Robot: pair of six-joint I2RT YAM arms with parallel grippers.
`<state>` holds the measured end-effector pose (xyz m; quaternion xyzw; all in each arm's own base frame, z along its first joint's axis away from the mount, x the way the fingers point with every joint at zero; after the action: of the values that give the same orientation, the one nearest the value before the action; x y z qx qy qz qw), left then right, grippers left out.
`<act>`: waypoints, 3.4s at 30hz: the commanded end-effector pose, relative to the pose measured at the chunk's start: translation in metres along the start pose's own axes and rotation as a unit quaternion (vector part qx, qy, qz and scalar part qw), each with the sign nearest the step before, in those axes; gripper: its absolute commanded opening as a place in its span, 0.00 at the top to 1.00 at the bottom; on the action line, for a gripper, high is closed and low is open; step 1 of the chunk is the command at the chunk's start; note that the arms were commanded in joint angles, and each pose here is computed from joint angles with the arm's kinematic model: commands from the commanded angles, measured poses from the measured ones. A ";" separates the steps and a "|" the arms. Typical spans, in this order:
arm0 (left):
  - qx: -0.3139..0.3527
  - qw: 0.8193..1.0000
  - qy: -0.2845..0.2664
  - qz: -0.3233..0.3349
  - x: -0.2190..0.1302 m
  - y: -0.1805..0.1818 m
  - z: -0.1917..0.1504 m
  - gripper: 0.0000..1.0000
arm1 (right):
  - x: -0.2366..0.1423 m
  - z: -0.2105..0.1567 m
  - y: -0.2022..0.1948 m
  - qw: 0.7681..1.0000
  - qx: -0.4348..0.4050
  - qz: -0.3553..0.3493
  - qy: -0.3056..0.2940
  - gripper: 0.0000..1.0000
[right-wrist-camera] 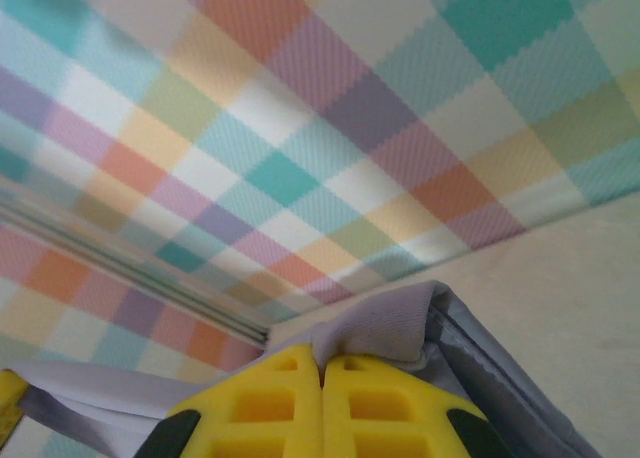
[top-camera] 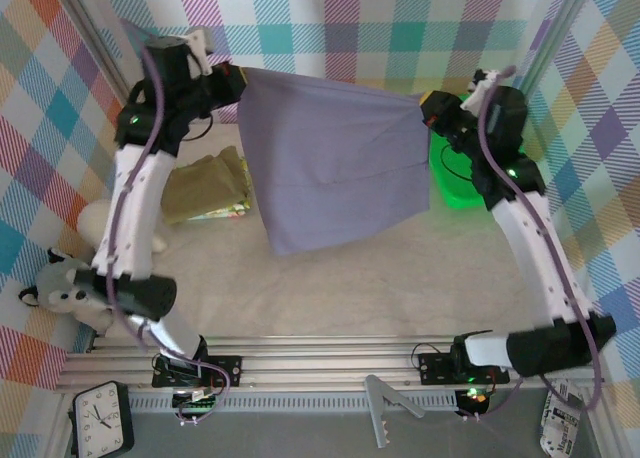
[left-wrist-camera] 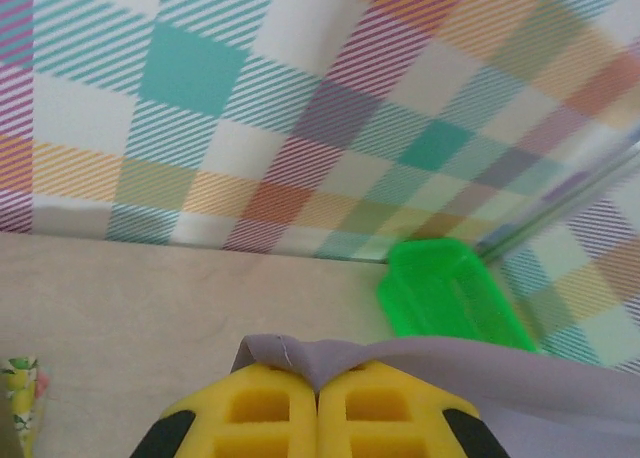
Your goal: Fold and stack the skirts
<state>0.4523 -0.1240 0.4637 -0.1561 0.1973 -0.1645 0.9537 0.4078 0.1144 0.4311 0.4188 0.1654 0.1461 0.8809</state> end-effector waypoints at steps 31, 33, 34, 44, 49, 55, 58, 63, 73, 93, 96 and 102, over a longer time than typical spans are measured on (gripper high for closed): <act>-0.130 0.974 0.143 0.117 -0.045 0.096 -0.335 0.19 | -0.049 -0.252 -0.202 0.950 0.058 -0.090 0.293 0.33; -0.135 0.976 0.122 0.123 -0.062 0.098 -0.332 0.09 | -0.057 -0.251 -0.213 0.954 0.069 -0.114 0.268 0.00; -0.133 0.975 0.127 0.128 -0.068 0.099 -0.333 0.03 | -0.057 -0.246 -0.214 0.958 0.073 -0.118 0.250 0.01; -0.168 0.951 0.256 0.029 0.036 0.028 -0.324 0.00 | 0.010 -0.234 -0.228 0.939 0.145 -0.194 0.243 0.01; -0.177 0.930 0.322 0.025 0.094 -0.007 -0.359 0.00 | 0.037 -0.240 -0.251 0.925 0.194 -0.232 0.230 0.01; -0.187 0.899 0.376 0.121 0.111 0.019 -0.412 0.00 | 0.047 -0.246 -0.267 0.910 0.185 -0.278 0.245 0.01; -0.185 0.881 0.408 0.148 0.103 0.032 -0.437 0.00 | 0.040 -0.257 -0.282 0.899 0.186 -0.306 0.251 0.01; -0.192 0.865 0.426 0.180 0.083 0.049 -0.462 0.00 | 0.026 -0.281 -0.289 0.888 0.199 -0.312 0.273 0.01; -0.236 0.854 0.411 0.214 0.040 0.066 -0.479 0.00 | 0.013 -0.300 -0.265 0.890 0.181 -0.296 0.296 0.01; -0.236 0.904 0.266 0.236 0.006 0.068 -0.367 0.00 | -0.034 -0.240 -0.270 0.917 0.115 -0.332 0.188 0.01; -0.248 0.897 0.243 0.275 -0.017 0.090 -0.363 0.00 | -0.051 -0.244 -0.277 0.908 0.093 -0.348 0.213 0.01; -0.255 0.886 0.216 0.321 -0.047 0.120 -0.360 0.00 | -0.076 -0.252 -0.292 0.883 0.087 -0.393 0.240 0.14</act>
<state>0.3006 -0.1071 0.1267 -0.2958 0.4735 0.1276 0.8197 0.2918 0.0884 0.0743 0.3716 0.5043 -0.1155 0.7709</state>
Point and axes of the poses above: each hand's point on the last joint's axis, 136 mm out from that joint toward the fingers, its own x axis out along the fingers, its own y axis along the line the jaws close on, z = x × y, the point moved 1 cm from there along -x, back along the fingers, and after that the axes turned 7 degrees about x, right-handed, at the moved point
